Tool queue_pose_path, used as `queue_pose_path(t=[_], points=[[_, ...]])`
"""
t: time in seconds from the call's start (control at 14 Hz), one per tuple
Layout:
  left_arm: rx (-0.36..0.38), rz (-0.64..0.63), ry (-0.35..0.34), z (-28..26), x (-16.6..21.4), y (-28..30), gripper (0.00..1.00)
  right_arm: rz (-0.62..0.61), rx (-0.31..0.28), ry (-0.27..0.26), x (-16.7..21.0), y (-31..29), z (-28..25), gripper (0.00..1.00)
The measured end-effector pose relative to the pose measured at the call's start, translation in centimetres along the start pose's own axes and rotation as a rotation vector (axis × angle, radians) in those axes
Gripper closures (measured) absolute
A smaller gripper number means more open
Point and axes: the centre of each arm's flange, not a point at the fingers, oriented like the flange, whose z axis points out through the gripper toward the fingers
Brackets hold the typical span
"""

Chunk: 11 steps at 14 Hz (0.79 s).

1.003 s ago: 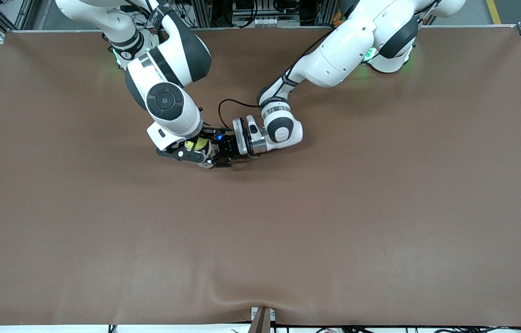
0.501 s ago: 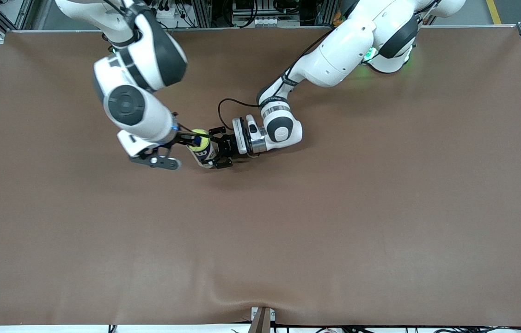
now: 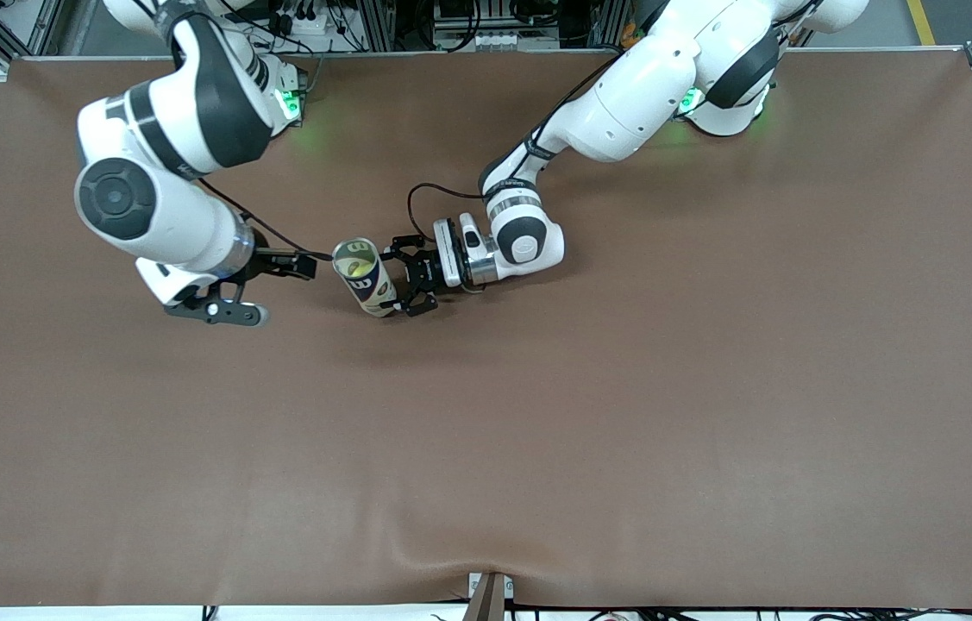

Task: Insert tennis ball vertically with right arm
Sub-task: 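Set the can upright with the left gripper while the right gripper withdraws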

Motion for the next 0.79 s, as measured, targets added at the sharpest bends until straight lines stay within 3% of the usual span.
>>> queue_pose_path(t=[0.5, 0.79], points=[[-0.013, -0.020, -0.066, -2.8, 1.3, 1.9, 0.00, -0.074, 0.042, 0.032, 2.0, 9.2, -3.0, 0.00], [-0.014, -0.028, -0.108, -5.0, 1.4, 2.6, 0.00, -0.116, 0.060, 0.126, -1.2, 10.8, -8.7, 0.00]])
